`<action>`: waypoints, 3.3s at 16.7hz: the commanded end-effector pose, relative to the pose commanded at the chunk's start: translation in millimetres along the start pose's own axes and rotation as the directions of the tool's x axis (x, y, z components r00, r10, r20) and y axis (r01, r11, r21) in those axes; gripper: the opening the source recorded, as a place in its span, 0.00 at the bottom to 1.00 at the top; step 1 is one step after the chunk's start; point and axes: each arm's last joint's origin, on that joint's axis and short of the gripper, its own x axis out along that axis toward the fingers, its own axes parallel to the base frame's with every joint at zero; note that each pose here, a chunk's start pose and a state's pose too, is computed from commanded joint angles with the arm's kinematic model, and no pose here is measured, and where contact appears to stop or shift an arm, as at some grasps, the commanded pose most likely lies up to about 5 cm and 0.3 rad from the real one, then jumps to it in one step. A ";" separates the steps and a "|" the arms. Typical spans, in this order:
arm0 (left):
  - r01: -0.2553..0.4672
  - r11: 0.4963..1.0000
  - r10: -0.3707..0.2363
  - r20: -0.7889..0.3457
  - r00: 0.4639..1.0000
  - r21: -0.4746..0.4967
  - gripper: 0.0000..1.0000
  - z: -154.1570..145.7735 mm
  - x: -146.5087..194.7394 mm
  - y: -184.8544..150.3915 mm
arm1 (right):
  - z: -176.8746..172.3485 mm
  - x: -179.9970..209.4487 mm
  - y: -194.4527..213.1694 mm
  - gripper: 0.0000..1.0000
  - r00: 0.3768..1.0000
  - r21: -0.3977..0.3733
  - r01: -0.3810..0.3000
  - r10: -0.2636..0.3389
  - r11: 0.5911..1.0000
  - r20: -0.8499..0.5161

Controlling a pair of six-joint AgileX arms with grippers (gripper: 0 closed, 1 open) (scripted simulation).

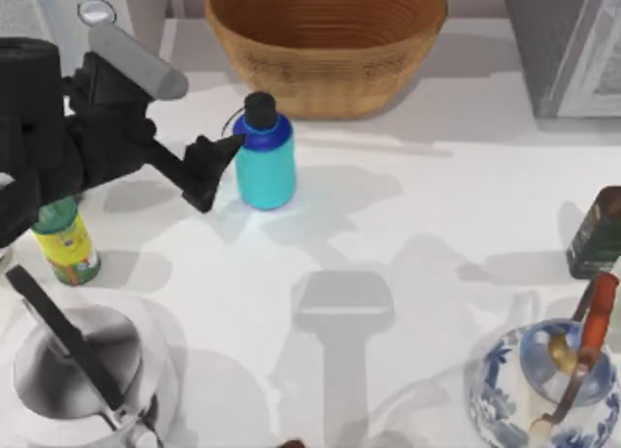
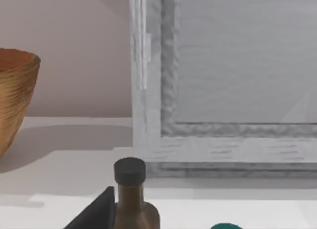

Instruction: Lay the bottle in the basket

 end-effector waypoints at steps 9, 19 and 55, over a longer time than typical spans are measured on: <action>0.078 0.996 -0.083 -0.101 0.991 -0.053 1.00 -46.4 46.0 6.8 | 0.0 0.0 0.0 1.00 1.000 0.000 0.000 0.000 1.000 0.000; 0.078 0.996 -0.082 -0.089 0.993 -0.053 1.00 -43.4 81.1 11.0 | 0.0 0.0 0.0 1.00 1.000 0.000 0.000 0.000 1.000 0.000; 0.079 0.996 -0.083 -0.092 0.992 -0.048 0.00 -40.1 96.2 8.5 | 0.0 0.0 0.0 1.00 1.000 0.000 0.000 0.000 1.000 0.000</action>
